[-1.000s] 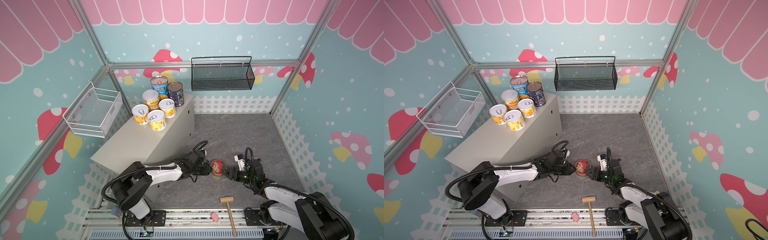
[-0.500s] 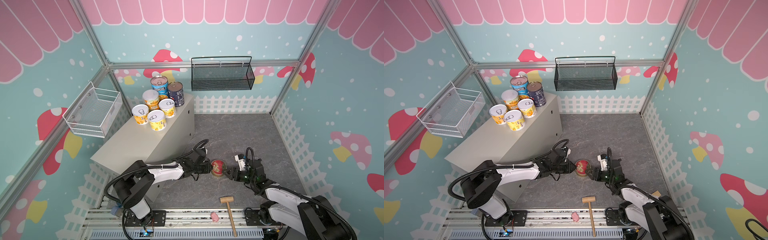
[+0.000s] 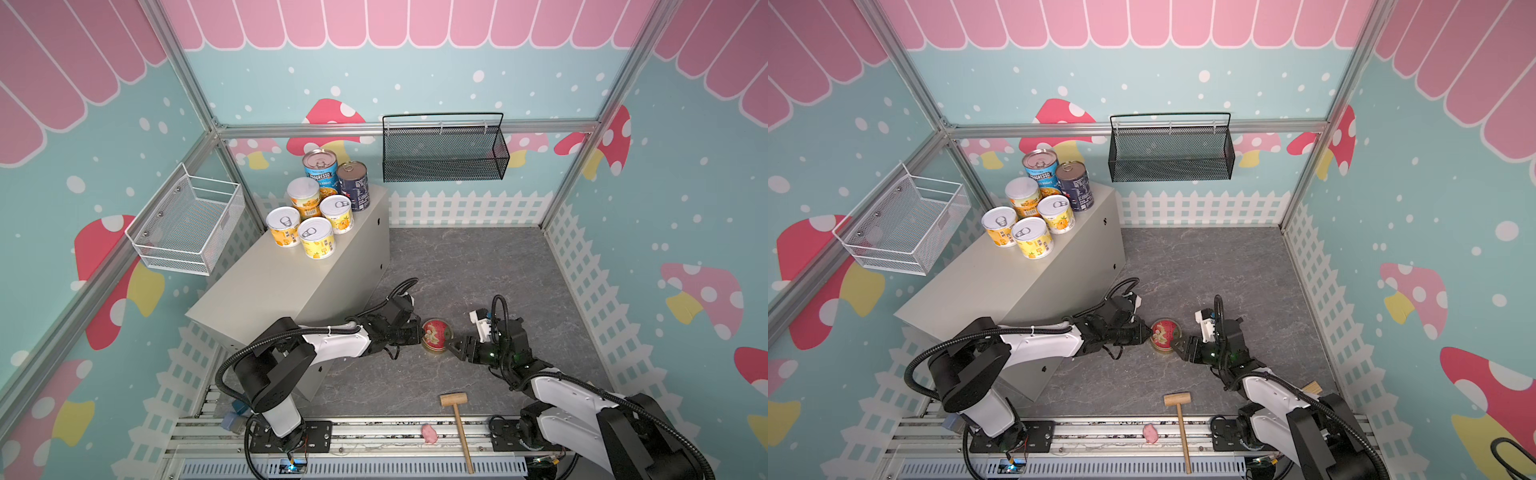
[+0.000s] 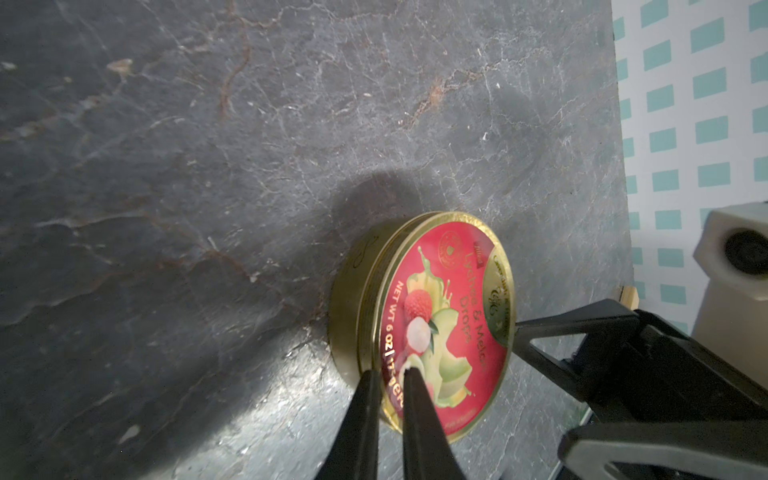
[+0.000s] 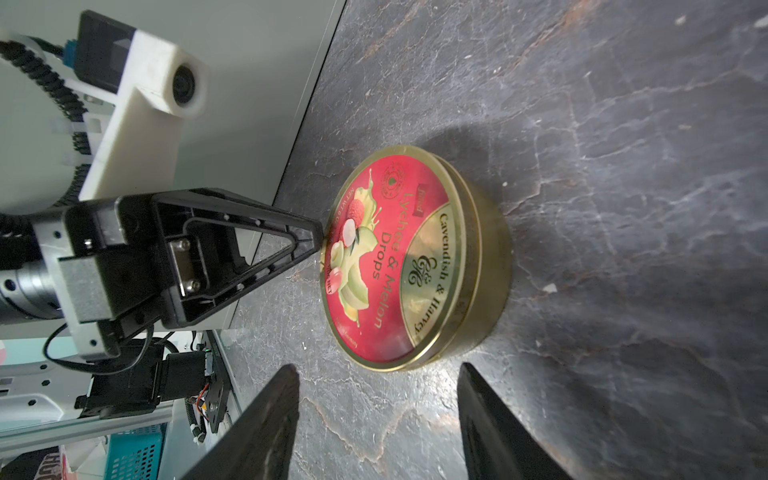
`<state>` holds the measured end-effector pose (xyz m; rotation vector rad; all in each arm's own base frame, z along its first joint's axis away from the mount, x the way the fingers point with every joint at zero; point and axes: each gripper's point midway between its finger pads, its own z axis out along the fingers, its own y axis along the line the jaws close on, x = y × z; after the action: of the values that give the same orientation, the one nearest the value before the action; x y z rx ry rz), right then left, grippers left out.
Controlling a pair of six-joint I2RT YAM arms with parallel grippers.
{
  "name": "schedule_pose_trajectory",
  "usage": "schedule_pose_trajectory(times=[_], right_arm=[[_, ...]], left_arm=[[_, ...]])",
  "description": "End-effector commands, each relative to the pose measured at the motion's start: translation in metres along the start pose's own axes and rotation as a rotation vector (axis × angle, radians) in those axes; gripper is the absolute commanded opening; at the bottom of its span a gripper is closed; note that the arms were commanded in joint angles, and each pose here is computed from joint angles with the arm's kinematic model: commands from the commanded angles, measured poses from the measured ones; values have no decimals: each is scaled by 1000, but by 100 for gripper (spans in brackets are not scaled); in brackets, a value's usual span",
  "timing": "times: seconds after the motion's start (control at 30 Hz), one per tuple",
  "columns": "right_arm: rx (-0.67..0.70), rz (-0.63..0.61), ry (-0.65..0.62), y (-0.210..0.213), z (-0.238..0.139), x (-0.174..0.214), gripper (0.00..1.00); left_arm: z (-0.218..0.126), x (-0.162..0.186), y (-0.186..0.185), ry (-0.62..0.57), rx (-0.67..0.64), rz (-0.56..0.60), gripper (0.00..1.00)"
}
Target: Place and organize the canned foods onto the counter
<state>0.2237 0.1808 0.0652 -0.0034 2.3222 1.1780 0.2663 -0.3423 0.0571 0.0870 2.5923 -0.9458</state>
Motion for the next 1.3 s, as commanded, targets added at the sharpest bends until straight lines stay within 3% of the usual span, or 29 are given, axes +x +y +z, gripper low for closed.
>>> schedule_pose_trajectory(times=[0.0,0.4,0.63,0.73,1.13,1.27], right_arm=[[5,-16,-9,1,0,-4,62],[0,-23,-16,5,0,-9,62],[-3,-30,-19,7,0,-12,62],[-4,-30,-17,8,0,-12,62],[16,-25,-18,3,1,-13,65],[27,-20,-13,0,2,-11,70]], left_arm=[[25,16,27,51,-66,-34,16],[25,20,34,72,-117,-15,20],[26,24,38,78,-166,7,32],[29,26,36,86,-153,2,32],[32,33,49,100,-200,-28,1],[32,35,54,102,-213,-36,0]])
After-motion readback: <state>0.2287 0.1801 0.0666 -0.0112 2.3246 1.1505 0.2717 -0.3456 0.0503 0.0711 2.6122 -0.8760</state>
